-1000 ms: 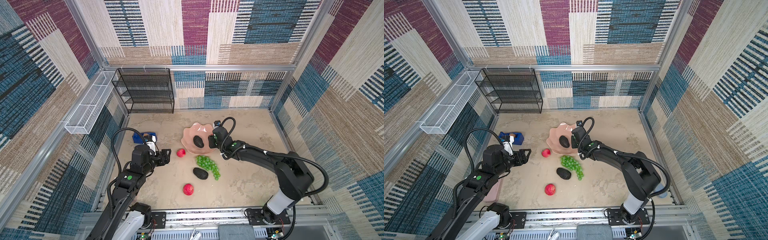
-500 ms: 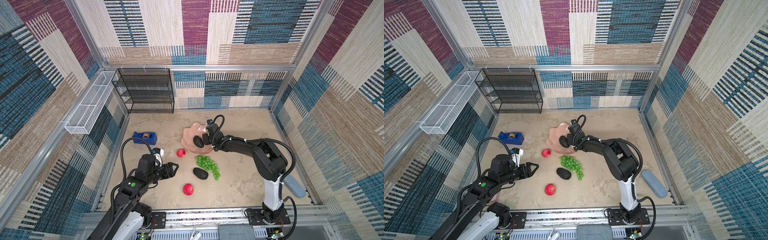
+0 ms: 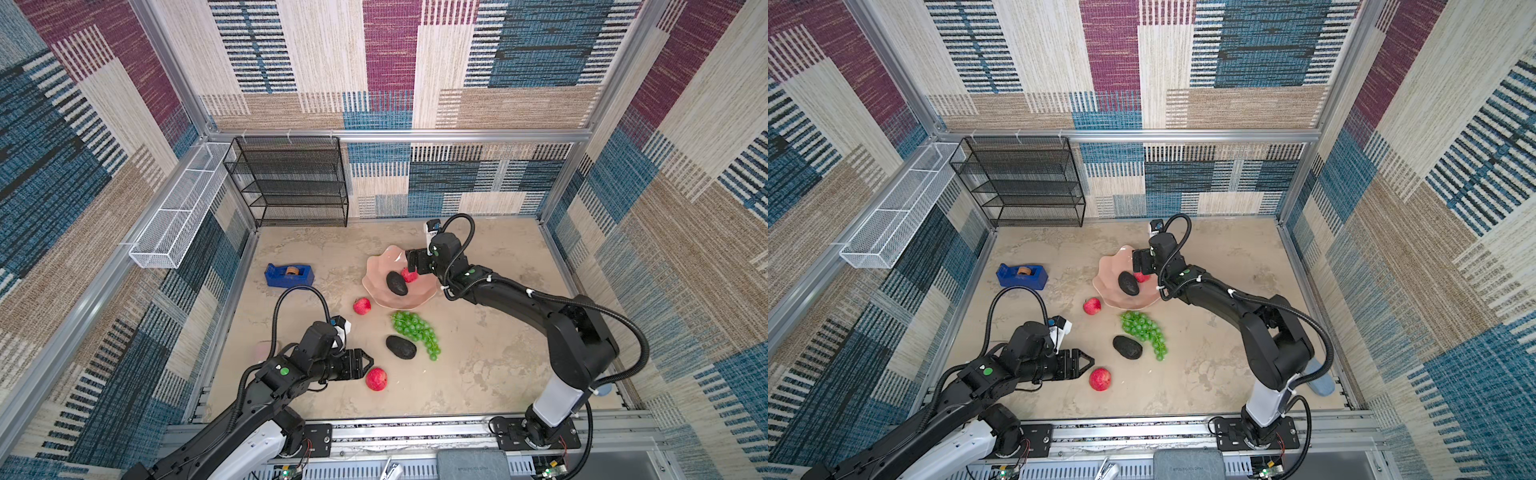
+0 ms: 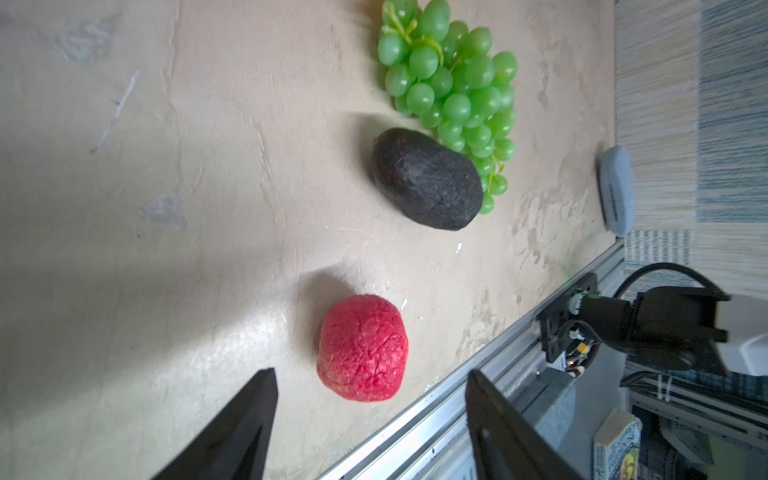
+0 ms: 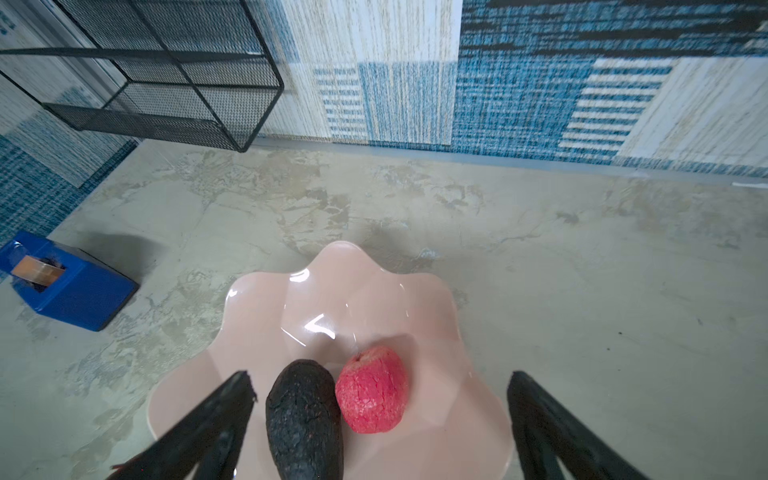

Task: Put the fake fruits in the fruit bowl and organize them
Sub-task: 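Place the apple in the bowl with the right gripper while the left gripper reaches out, then grasp the red apple nearest the robot with the left gripper while the right gripper withdraws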

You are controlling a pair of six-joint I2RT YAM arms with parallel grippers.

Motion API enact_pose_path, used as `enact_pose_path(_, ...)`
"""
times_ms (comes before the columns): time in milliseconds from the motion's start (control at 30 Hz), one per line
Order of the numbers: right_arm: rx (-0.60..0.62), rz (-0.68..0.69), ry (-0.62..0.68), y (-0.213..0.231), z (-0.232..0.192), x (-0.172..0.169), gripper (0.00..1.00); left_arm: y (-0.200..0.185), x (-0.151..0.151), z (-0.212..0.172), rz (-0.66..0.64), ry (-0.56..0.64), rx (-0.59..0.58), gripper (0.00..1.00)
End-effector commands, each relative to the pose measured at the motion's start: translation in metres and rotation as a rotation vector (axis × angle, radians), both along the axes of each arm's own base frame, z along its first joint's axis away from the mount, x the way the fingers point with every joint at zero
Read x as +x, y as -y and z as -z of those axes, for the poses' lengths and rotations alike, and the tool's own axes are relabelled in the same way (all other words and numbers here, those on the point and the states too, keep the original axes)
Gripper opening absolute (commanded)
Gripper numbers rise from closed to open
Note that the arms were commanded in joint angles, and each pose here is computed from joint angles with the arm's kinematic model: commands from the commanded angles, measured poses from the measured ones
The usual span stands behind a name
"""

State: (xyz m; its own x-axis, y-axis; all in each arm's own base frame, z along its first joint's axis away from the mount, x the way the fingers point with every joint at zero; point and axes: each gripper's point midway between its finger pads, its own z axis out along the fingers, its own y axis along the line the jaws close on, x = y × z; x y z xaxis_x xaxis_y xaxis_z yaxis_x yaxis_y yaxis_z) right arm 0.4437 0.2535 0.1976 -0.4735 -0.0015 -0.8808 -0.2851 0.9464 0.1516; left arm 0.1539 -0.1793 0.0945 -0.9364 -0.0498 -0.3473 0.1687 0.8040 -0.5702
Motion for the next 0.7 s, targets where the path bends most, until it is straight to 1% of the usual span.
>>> enact_pose_path(0, 0.043, -0.016, 0.028, 0.002, -0.009, -0.011, 0.99, 0.009, 0.004, 0.005, -0.006, 0.016, 0.004, 0.75)
enact_pose_path(200, 0.049, 0.009, -0.021, 0.017, 0.013, -0.032, 1.0, 0.026, 0.006, 0.014, 0.054, 0.026, 0.054, 0.76)
enact_pose_path(333, 0.034, 0.02, -0.05, 0.024, 0.027, -0.04, 1.0, 0.033, 0.004, 0.026, 0.085, 0.005, 0.086, 0.75)
enact_pose_path(400, 0.031, 0.026, -0.048, 0.027, 0.028, -0.043, 1.0, 0.032, 0.002, 0.033, 0.091, -0.013, 0.106, 0.71)
enact_pose_path(467, 0.036, 0.03, -0.036, 0.029, 0.024, -0.044, 1.0, 0.031, 0.001, 0.036, 0.097, -0.015, 0.115, 0.63)
enact_pose_path(667, 0.059, 0.023, -0.002, 0.028, 0.01, -0.043, 1.0, 0.027, -0.001, 0.035, 0.084, -0.004, 0.107, 0.51)
